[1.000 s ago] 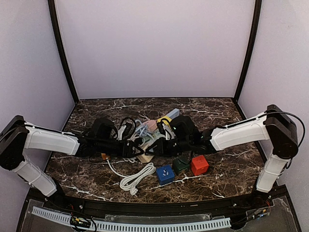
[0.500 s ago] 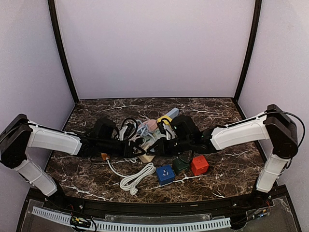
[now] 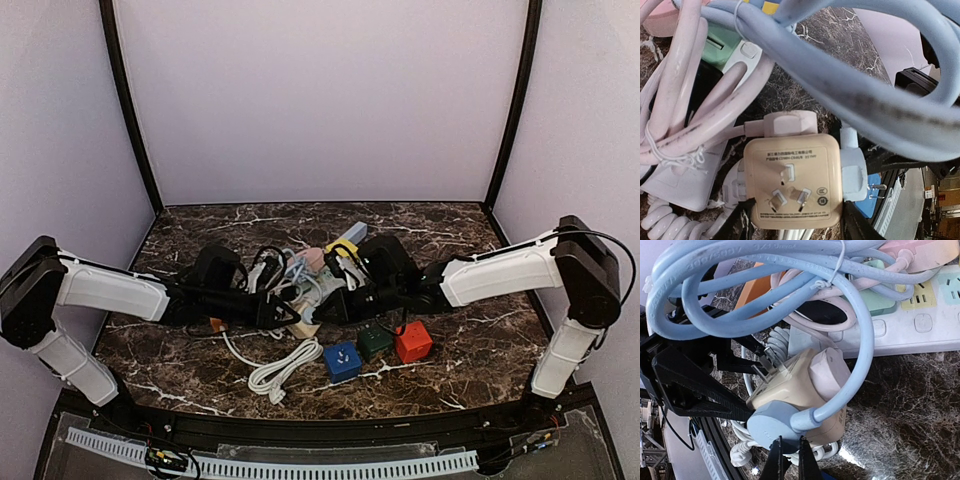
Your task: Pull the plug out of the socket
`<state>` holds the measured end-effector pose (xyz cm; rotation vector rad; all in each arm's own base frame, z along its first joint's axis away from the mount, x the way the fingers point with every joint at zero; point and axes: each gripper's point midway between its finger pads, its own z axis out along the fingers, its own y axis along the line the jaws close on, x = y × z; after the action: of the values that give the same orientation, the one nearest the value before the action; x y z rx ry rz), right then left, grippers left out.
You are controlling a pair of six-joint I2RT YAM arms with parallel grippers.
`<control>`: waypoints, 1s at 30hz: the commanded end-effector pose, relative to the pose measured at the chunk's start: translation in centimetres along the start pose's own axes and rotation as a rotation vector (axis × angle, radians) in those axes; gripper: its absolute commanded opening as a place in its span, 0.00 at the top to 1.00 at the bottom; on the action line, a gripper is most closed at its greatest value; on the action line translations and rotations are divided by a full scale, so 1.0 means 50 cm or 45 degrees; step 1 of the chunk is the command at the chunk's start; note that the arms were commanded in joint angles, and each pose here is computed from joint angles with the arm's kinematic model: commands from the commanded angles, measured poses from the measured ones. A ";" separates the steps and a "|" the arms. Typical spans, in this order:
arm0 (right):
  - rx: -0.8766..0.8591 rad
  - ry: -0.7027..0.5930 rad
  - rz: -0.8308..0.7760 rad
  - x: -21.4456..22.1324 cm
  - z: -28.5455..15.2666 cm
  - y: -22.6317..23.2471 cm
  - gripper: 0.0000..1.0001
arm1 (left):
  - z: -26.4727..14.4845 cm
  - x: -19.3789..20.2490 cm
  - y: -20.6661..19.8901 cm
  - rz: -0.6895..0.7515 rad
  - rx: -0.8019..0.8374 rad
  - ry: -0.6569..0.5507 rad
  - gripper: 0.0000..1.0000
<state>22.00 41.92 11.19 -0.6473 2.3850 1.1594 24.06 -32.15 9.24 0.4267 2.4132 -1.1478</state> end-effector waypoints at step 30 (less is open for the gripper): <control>0.186 -0.101 0.358 -0.041 -0.012 0.044 0.52 | -0.022 -0.012 0.008 0.140 -0.074 -0.041 0.88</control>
<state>22.38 42.49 15.48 -0.2783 2.4593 1.1408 24.08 -31.49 8.73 0.5113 2.3975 -1.0596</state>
